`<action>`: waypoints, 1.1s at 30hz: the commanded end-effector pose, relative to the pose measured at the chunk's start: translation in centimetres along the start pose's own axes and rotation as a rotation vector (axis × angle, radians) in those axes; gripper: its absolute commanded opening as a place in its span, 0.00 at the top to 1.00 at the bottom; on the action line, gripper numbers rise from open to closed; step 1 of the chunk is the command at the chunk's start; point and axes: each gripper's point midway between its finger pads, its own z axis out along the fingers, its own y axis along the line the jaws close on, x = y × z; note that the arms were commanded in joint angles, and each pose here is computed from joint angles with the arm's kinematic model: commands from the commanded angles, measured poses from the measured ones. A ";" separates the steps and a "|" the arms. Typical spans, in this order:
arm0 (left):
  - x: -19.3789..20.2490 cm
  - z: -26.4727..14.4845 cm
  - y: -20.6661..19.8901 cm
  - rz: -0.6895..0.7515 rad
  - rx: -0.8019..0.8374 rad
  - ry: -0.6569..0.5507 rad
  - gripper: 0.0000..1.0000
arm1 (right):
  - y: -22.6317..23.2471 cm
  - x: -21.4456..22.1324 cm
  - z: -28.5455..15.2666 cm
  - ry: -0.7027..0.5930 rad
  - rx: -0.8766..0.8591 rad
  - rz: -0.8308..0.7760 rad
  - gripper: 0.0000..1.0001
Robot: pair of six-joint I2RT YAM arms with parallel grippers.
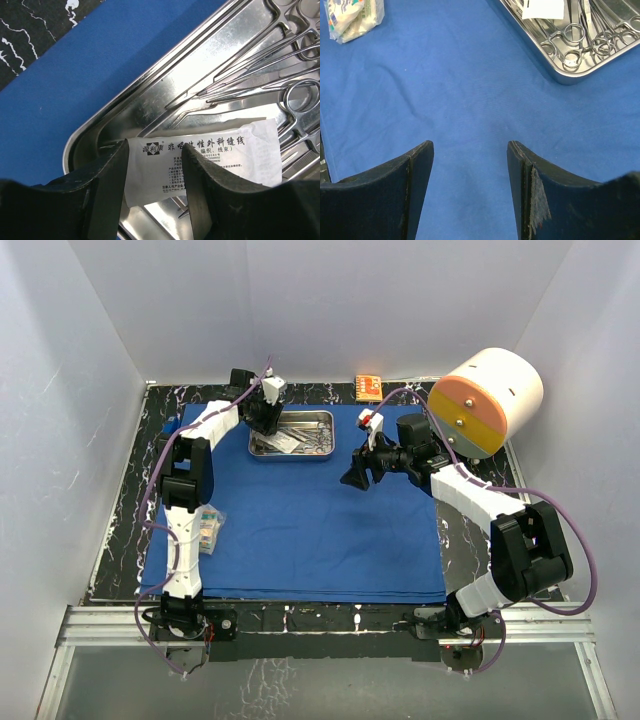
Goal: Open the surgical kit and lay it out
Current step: Pick up the medical item from the container.
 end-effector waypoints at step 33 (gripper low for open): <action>-1.9 -5.6 -3.6 0.424 0.227 -0.038 0.29 | -0.5 -1.5 -0.1 -0.043 0.006 -0.061 0.40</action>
